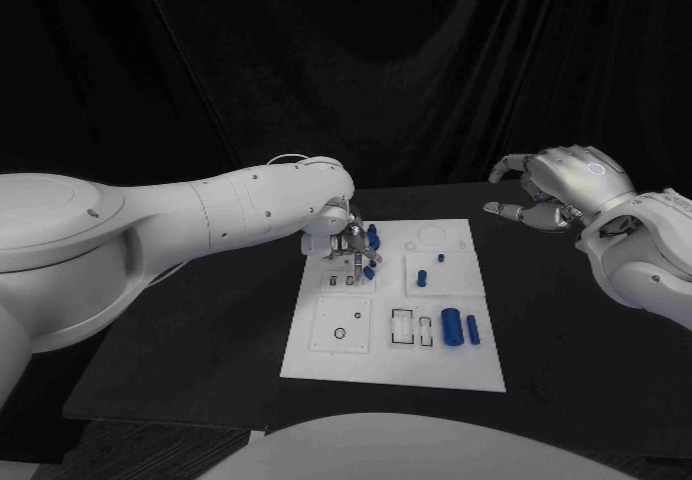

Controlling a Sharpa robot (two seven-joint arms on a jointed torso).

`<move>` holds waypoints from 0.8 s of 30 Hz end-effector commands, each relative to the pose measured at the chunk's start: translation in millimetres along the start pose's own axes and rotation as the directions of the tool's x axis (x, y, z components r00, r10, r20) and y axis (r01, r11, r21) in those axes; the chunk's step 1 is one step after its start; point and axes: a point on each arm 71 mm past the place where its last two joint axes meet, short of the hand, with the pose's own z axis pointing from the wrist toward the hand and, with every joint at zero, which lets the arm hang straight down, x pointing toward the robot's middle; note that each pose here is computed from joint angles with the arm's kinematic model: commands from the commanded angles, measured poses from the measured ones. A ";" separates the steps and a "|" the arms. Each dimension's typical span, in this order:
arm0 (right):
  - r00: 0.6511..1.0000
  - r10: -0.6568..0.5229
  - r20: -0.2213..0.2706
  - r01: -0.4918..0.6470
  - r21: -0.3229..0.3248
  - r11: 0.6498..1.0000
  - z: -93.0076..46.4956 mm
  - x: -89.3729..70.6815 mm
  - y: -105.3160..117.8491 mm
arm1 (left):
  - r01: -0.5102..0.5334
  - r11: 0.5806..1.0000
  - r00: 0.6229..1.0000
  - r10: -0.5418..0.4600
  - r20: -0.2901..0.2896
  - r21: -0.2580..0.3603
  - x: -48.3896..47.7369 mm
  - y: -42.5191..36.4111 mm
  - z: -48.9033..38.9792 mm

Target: Assemble the parts on the task board

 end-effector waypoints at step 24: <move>1.000 -0.002 -0.018 0.002 -0.007 1.000 -0.2 4.2 2.4 | 0.012 1.000 1.000 -0.012 -0.005 0.015 0.4 -4.1 6.1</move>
